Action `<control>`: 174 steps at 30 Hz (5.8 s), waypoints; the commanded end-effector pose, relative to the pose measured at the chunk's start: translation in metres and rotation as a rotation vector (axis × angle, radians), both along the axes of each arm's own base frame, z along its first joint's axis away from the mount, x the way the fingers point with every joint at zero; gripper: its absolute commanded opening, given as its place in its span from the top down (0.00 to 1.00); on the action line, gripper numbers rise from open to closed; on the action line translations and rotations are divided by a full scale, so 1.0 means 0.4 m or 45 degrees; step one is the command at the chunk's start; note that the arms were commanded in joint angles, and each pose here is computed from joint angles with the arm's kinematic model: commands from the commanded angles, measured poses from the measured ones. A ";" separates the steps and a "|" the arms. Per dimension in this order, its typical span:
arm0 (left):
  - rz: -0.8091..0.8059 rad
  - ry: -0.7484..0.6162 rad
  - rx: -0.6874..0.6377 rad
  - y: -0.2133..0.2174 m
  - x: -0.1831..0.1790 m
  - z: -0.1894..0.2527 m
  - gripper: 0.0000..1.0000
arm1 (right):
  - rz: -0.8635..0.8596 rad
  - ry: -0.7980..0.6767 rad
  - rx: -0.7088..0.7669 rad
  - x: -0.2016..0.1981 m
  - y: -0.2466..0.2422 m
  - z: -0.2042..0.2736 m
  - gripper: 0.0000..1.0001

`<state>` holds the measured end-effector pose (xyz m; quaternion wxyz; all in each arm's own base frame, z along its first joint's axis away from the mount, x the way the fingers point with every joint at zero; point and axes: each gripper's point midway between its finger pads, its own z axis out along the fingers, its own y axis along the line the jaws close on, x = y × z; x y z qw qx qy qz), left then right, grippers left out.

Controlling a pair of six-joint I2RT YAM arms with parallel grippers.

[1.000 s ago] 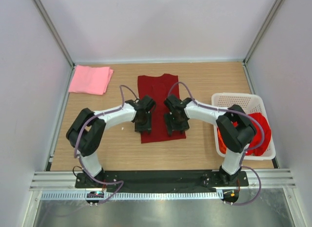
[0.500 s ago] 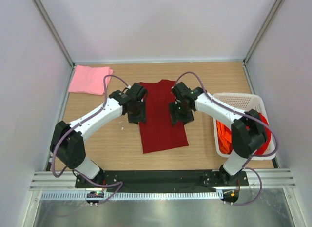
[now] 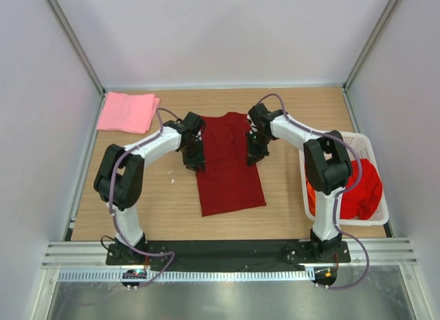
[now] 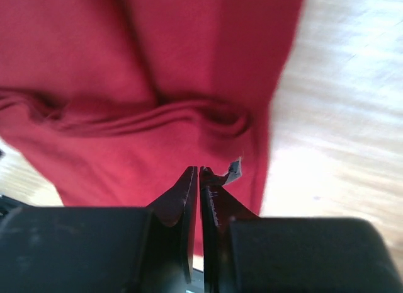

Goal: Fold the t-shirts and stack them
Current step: Fold the tshirt

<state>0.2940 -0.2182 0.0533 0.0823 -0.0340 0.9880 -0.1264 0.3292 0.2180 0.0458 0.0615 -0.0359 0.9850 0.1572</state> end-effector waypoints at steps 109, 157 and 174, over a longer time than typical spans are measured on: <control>-0.016 -0.009 -0.246 -0.022 0.070 0.060 0.70 | -0.129 -0.134 -0.328 0.142 -0.156 -0.021 0.78; -0.060 -0.018 -0.684 -0.321 0.171 0.100 0.93 | -0.097 -0.079 -0.124 -0.027 -0.140 0.123 0.46; -0.040 0.101 -0.330 -0.233 0.161 -0.169 0.94 | -0.099 -0.002 -0.118 -0.065 -0.142 0.070 0.44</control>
